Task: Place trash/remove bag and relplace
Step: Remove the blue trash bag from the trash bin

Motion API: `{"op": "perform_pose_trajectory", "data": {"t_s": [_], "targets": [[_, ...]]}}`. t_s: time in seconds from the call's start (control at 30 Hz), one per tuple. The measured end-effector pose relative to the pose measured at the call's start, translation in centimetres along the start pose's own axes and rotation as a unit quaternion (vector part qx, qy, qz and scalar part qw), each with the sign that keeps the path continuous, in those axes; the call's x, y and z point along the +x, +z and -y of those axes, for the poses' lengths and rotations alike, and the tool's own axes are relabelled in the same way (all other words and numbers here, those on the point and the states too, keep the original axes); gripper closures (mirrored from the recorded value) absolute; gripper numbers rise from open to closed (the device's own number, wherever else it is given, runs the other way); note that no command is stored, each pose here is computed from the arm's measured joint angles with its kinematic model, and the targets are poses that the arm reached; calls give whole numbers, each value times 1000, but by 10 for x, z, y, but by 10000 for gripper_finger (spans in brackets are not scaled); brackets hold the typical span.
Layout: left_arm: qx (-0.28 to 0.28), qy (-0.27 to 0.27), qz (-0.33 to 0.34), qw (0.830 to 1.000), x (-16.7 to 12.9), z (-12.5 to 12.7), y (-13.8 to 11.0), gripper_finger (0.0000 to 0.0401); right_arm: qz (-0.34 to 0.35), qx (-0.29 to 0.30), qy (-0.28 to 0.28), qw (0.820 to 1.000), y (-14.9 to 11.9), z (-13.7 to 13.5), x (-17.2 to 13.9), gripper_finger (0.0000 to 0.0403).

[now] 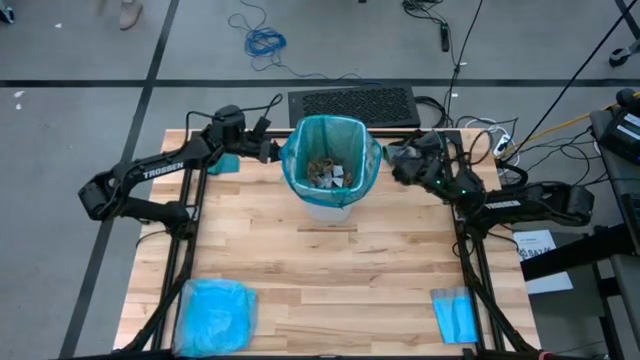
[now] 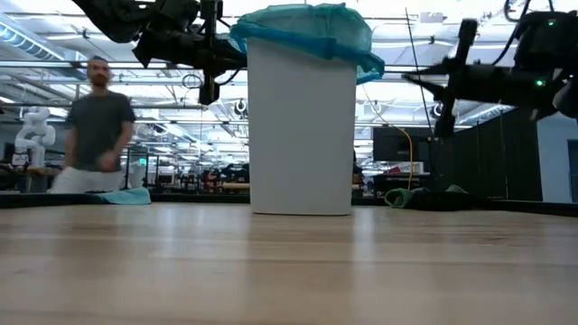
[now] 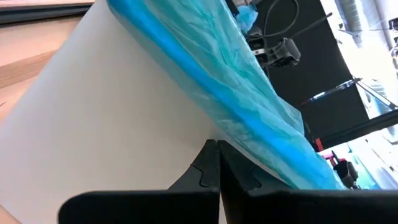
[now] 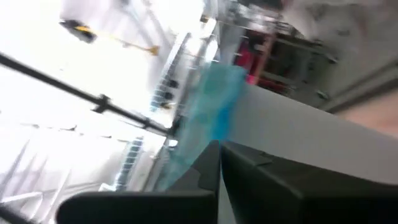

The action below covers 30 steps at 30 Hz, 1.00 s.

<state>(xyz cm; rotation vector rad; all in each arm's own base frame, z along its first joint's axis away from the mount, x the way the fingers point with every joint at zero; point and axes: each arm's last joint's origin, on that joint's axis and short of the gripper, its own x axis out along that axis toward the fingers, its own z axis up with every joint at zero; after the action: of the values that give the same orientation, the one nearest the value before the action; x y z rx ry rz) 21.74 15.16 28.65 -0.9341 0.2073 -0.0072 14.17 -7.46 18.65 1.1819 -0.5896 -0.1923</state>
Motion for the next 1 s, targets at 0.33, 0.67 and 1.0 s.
{"op": "perform_pose_trajectory", "data": {"t_s": [0.33, 0.67, 1.0], "targets": [[0, -6, -4, 1000, 0, 1, 0, 401, -24, -22, -30, 999, 1, -6, 24, 280], [0, -12, -10, 1000, 0, 1, 0, 401, -14, -22, -24, 999, 9, -11, 33, 237], [3, -37, -11, 999, -8, 14, 0, 401, -24, -21, 44, 999, 9, -31, 44, 252]]}}
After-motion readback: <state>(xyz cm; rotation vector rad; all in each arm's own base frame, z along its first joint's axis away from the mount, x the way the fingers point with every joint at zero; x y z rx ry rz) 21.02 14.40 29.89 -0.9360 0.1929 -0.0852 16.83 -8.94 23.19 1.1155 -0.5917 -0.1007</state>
